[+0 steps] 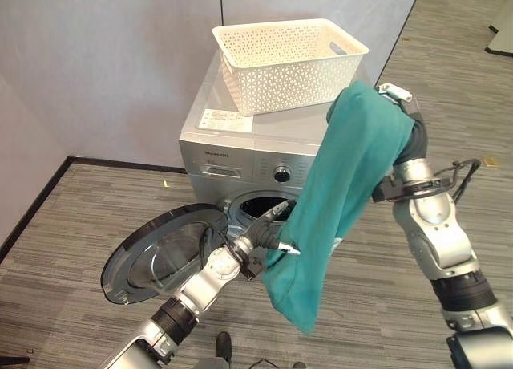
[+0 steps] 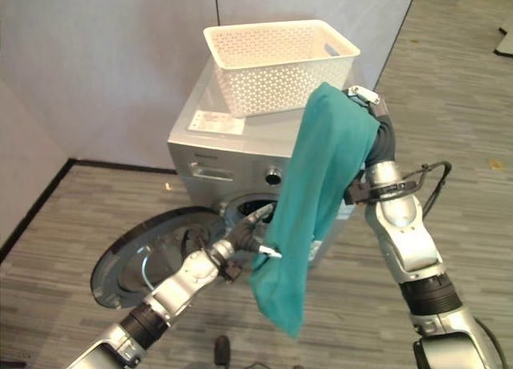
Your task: Grab the laundry basket,head to the washer,open it,put in the laundry and shut it.
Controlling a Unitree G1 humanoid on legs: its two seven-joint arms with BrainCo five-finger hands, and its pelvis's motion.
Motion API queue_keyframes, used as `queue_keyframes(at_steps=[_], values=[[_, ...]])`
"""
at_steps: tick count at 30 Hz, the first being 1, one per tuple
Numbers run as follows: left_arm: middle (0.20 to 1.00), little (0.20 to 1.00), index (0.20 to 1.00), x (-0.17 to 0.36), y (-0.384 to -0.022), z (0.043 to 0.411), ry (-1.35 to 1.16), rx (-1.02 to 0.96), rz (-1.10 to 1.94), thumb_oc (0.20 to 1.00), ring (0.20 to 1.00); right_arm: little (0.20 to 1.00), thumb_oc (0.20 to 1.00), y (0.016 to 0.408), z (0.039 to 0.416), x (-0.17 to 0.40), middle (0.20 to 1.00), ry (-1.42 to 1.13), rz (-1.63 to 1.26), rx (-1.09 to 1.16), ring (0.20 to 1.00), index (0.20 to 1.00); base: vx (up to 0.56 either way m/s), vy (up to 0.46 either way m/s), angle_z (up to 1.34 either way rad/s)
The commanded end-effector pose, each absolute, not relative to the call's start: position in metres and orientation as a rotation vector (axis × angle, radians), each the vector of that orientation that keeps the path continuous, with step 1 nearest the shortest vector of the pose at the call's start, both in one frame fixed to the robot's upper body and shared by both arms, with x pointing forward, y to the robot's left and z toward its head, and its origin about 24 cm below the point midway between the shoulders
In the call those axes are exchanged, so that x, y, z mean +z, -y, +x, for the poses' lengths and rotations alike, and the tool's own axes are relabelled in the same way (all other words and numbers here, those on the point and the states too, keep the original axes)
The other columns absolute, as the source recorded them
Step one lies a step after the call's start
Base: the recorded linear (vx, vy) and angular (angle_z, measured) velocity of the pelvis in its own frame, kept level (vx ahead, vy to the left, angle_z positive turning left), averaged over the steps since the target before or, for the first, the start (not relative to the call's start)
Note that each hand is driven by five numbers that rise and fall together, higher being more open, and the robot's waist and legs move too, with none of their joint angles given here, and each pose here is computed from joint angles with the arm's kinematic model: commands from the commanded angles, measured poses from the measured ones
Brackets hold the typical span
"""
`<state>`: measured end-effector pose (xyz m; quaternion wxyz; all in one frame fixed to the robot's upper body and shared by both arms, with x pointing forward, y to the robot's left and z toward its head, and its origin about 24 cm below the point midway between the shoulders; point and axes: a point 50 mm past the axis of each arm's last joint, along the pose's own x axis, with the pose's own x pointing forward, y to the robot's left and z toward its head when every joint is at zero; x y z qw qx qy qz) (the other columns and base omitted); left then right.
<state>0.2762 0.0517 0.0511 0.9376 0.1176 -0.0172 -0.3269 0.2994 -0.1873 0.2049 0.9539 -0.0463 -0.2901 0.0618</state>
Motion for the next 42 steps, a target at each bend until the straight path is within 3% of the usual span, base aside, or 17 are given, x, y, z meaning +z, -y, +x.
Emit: queue_keyframes(at_steps=[1, 12, 24, 33, 42], values=[[1.000, 1.000, 1.000, 0.070, -0.036, 0.276, 0.100, -0.746, 0.170, 1.000, 1.000, 0.200, 0.200, 0.180, 0.302, 0.235, 0.200, 0.710, -0.049, 0.138, 0.200, 0.200, 0.03, -0.008, 0.00], [1.000, 1.000, 1.000, 0.077, -0.036, 0.271, 0.092, -0.778, 0.112, 1.000, 1.000, 0.200, 0.200, 0.162, 0.311, 0.216, 0.200, 0.619, 0.019, 0.195, 0.200, 0.200, 0.01, 0.000, 0.00], [1.000, 1.000, 1.000, 0.019, -0.009, 0.270, -0.097, -0.805, 0.347, 1.000, 1.000, 0.200, 0.200, 0.141, 0.315, 0.216, 0.200, 0.599, 0.090, 0.258, 0.200, 0.200, 0.01, -0.020, -0.09], [1.000, 1.000, 1.000, 0.053, 0.035, 0.265, -0.027, -0.901, 0.159, 1.000, 1.000, 0.200, 0.200, 0.138, 0.318, 0.210, 0.200, 0.576, 0.113, 0.225, 0.200, 0.200, 0.00, -0.028, -0.03], [1.000, 1.000, 1.000, 0.057, 0.041, 0.263, -0.056, -0.901, 0.075, 1.000, 1.000, 0.200, 0.200, 0.131, 0.322, 0.200, 0.200, 0.528, 0.135, 0.222, 0.200, 0.200, 0.00, 0.000, 0.00]])
